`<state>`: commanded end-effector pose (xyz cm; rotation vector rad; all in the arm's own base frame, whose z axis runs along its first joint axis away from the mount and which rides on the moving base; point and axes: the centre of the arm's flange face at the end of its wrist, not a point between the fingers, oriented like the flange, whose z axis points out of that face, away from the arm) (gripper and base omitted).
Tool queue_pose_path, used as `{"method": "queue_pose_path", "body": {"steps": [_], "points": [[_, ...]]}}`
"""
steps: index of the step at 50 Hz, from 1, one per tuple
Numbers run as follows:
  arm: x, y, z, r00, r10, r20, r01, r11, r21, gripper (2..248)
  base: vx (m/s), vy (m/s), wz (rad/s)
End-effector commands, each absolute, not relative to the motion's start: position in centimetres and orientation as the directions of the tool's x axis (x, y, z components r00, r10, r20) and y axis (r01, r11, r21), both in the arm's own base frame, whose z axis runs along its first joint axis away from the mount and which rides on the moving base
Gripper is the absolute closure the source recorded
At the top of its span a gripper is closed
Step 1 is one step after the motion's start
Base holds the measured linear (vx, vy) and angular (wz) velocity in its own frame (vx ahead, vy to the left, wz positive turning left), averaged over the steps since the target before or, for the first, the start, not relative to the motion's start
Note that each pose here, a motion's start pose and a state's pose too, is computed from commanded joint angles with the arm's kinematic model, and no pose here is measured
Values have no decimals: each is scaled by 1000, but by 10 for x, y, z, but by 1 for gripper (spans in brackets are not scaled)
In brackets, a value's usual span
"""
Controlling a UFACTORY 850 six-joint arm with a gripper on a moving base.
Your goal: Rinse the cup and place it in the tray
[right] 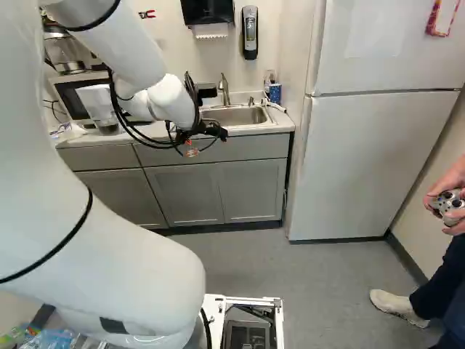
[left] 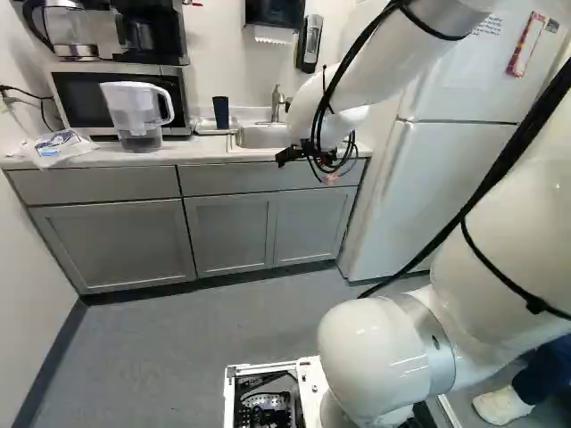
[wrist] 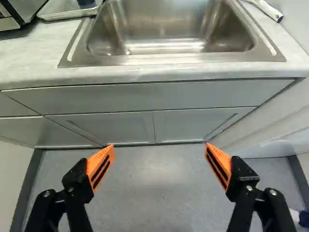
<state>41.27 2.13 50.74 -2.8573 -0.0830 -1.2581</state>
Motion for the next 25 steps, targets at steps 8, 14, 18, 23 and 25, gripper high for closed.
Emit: {"method": "queue_pose_path", "body": {"steps": [8, 14, 18, 23, 25], "points": [[403, 19, 492, 646, 36, 762, 53, -999, 3, 3, 0, 0, 0], [395, 17, 480, 623, 32, 782, 50, -999, 1, 3, 0, 0, 0], [389, 16, 472, 606, 29, 795, 47, -999, 0, 3, 0, 0, 0], [381, 15, 461, 584, 25, 811, 44, -999, -1, 3, 0, 0, 0], [378, 14, 457, 575, 24, 818, 43, -999, -1, 3, 0, 0, 0]]}}
